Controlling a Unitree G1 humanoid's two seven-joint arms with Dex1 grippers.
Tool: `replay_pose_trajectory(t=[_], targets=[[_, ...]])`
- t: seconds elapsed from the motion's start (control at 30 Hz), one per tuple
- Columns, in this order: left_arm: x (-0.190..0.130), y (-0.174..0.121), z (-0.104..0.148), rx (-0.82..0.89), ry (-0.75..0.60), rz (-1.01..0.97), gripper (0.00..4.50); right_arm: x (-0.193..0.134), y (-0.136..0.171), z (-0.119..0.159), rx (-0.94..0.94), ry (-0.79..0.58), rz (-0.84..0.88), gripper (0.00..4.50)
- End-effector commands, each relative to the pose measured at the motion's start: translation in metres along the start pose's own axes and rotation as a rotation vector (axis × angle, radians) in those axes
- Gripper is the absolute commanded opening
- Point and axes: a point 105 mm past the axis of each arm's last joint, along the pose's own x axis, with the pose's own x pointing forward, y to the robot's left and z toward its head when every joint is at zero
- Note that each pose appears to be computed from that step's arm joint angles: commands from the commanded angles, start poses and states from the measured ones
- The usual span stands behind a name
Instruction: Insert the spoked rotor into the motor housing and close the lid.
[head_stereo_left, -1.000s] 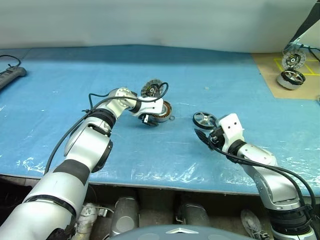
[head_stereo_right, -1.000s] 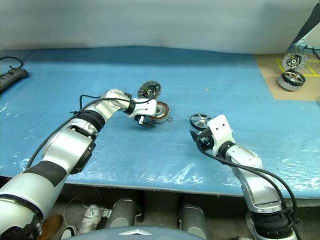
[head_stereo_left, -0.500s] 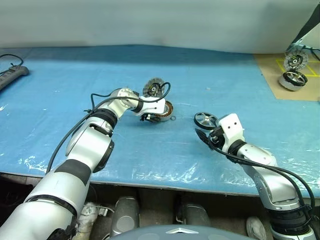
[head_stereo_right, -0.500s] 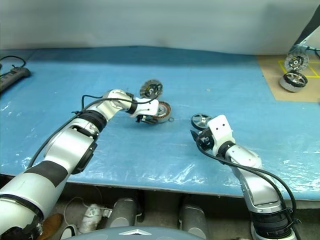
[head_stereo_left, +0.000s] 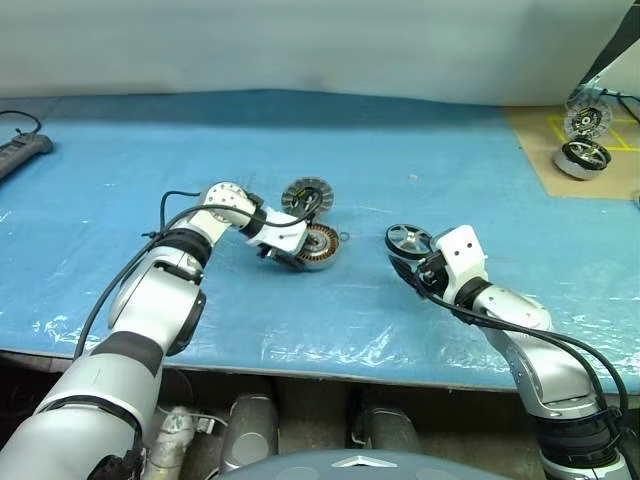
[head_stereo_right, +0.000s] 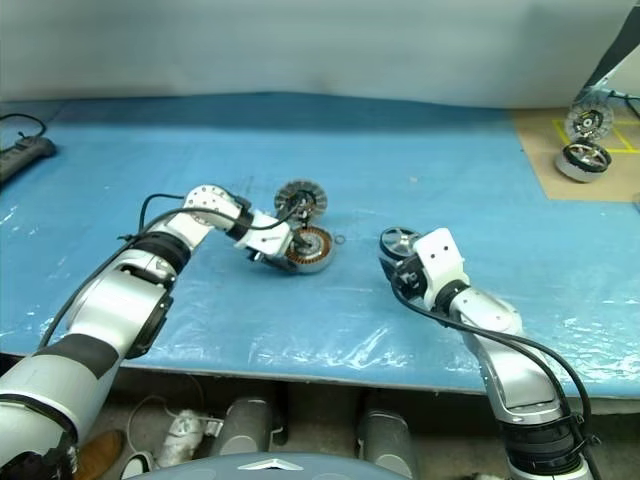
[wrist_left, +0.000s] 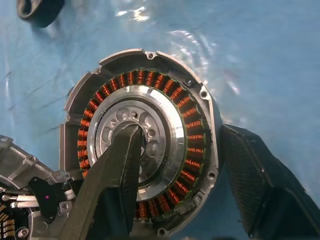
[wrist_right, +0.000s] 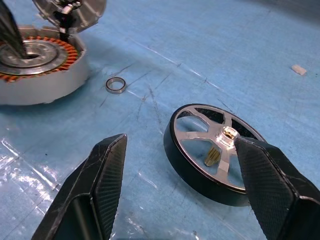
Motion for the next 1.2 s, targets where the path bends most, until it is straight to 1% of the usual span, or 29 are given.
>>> replay_pose_trajectory(t=[0.03,0.27,0.37,0.47,0.53,0.57,0.67,0.77,0.87,0.97,1.1,1.17,1.2], targets=[[0.004,-0.036,-0.013,-0.020,0.024,-0.123,2.15,-0.001,0.003,0.008,-0.013,-0.037,0.009,3.64],[0.007,-0.046,-0.010,0.006,0.020,-0.085,2.15,0.005,0.005,0.009,-0.019,-0.038,0.038,3.64],[0.008,-0.047,-0.002,0.029,-0.031,-0.064,2.15,0.008,0.004,0.010,-0.026,-0.037,0.046,3.64],[0.006,-0.048,0.003,0.007,-0.072,-0.072,2.15,0.010,0.005,0.010,-0.029,-0.035,0.062,3.64],[0.004,-0.046,0.007,-0.004,-0.098,-0.060,2.86,0.010,0.006,0.009,-0.033,-0.031,0.070,3.64],[0.003,-0.042,0.009,0.011,-0.103,-0.024,3.15,0.011,0.007,0.009,-0.032,-0.031,0.074,3.64],[-0.003,-0.042,0.020,0.041,-0.144,-0.036,4.11,0.011,0.008,0.008,-0.026,-0.031,0.081,3.64],[-0.010,-0.038,0.033,0.044,-0.194,-0.017,4.11,0.012,0.010,0.006,-0.021,-0.024,0.096,3.64],[-0.018,-0.034,0.035,0.070,-0.175,-0.003,4.11,0.013,0.011,0.007,-0.020,-0.027,0.101,3.64],[-0.029,-0.027,0.038,0.061,-0.191,0.048,4.11,0.015,0.011,0.012,-0.007,-0.057,0.099,3.64],[-0.045,-0.013,0.047,-0.004,-0.281,0.177,4.11,0.016,0.012,0.019,-0.002,-0.090,0.111,3.64],[-0.052,-0.009,0.049,-0.065,-0.338,0.251,4.11,0.021,0.015,0.024,-0.008,-0.107,0.124,3.64],[-0.056,-0.005,0.051,-0.102,-0.378,0.321,4.11,0.023,0.016,0.026,-0.012,-0.116,0.130,3.64]])
